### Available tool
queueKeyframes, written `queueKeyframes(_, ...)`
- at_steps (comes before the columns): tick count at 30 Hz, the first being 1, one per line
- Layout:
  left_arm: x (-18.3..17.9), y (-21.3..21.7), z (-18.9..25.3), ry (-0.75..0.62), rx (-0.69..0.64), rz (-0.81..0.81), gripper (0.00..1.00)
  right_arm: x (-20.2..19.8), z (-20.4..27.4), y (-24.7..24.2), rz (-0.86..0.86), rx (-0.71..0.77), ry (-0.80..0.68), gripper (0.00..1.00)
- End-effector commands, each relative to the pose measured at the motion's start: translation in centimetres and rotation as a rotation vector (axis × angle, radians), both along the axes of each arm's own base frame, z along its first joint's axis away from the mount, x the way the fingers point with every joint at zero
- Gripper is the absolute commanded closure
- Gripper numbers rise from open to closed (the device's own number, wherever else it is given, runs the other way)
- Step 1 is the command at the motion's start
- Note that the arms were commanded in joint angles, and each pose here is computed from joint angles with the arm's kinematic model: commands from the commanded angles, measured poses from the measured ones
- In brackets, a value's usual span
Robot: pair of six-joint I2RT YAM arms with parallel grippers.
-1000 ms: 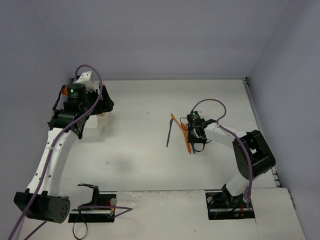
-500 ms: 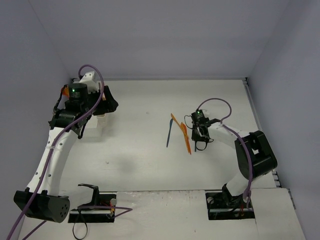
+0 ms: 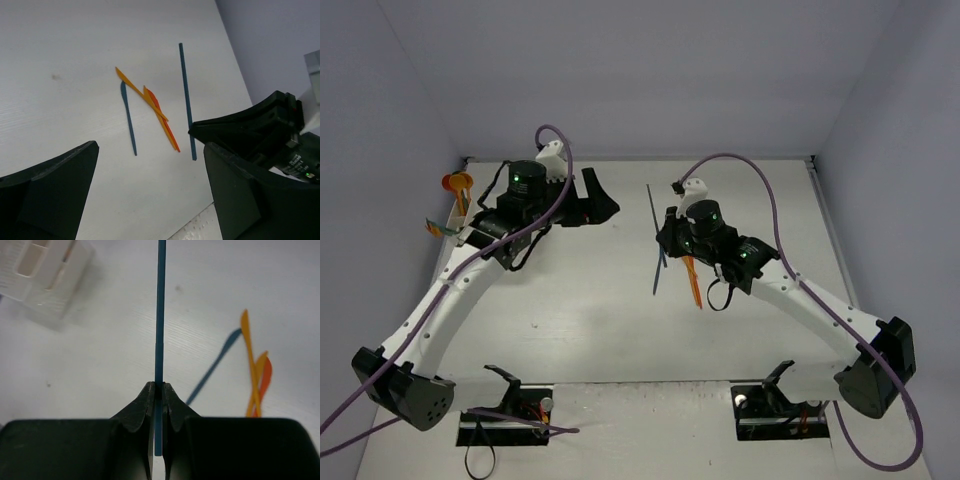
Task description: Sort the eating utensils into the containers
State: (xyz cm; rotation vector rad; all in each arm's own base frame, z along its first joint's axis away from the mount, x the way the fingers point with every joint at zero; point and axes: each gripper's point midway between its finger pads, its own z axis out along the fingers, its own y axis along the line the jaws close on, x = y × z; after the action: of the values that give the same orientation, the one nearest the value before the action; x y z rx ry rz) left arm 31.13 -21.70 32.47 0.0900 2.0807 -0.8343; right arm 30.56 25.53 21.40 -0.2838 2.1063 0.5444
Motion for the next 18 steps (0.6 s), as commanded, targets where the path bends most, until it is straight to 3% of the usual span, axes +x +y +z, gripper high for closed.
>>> queueKeyframes(1, 0.6, -3.3, 5.0, -0.138, -0.116, -0.031, 0.16, -1.0, 7.2, 3.6, 0.156, 0.147, -0.169, 1.0)
queueKeyframes(6, 0.7, -4.9, 4.9, -0.165, -0.117, -0.026, 0.17, -2.2, 9.0, 5.3, 0.238, 0.203, -0.195, 1.0)
queueKeyframes(8, 0.9, -5.1, 4.8, -0.169, -0.12, -0.016, 0.22, -2.3, 9.2, 5.5, 0.245, 0.216, -0.196, 1.0)
queueKeyframes(15, 1.9, -6.1, 4.1, -0.179, -0.134, 0.025, 0.51, -3.0, 10.0, 6.3, 0.29, 0.254, -0.202, 1.0)
queueKeyframes(18, 2.2, -6.6, 3.3, -0.157, -0.131, 0.026, 0.58, -3.1, 9.9, 6.5, 0.3, 0.26, -0.2, 1.0)
